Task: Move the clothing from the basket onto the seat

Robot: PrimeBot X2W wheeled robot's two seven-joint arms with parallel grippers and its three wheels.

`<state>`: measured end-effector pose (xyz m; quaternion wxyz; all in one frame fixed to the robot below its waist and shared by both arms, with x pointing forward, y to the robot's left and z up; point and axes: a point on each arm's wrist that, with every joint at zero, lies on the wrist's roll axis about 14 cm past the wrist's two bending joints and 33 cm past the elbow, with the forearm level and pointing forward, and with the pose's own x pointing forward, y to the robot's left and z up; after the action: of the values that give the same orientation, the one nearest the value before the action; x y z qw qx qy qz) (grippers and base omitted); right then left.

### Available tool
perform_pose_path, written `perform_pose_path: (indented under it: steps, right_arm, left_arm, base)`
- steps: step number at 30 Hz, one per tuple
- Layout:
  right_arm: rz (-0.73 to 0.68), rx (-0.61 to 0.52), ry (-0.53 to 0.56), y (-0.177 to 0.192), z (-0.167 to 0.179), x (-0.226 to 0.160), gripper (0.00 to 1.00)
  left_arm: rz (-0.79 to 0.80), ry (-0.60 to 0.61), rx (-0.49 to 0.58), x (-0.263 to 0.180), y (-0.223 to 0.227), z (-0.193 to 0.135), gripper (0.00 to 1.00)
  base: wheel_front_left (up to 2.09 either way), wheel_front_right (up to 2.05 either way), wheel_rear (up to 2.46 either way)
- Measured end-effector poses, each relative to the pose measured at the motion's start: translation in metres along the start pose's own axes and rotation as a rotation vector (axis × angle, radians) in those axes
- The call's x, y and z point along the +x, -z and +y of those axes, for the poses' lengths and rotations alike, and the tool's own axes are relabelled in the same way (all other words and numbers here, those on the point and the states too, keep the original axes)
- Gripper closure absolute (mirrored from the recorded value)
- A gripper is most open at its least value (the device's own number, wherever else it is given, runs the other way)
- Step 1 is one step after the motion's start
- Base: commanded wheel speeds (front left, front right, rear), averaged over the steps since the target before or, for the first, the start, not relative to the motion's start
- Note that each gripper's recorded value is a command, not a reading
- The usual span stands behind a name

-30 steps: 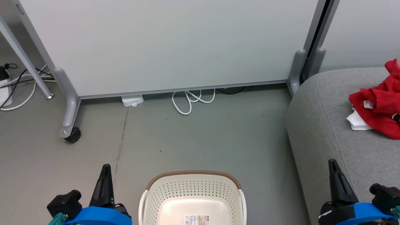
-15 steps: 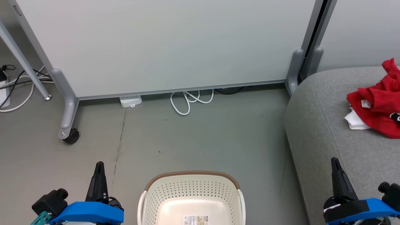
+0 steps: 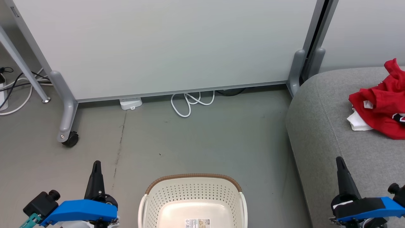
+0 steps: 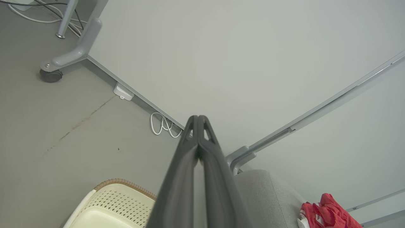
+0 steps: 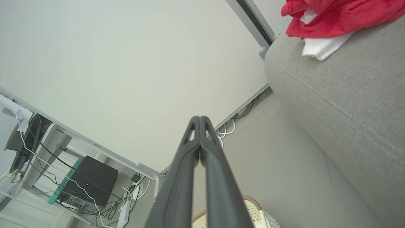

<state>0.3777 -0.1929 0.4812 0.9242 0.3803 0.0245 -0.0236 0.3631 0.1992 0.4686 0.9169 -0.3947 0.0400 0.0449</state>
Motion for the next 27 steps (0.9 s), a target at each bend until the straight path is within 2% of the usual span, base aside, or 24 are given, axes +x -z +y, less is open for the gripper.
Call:
perform_pose_path:
  steps: [27]
  right_arm:
    - [0.006,0.321,0.002,-0.0056,0.0016,0.004,1.0]
  left_arm:
    - [0.003,0.012,-0.308,0.0077,-0.0082,-0.0056,1.0]
  base:
    - [0.0,0.0,0.0]
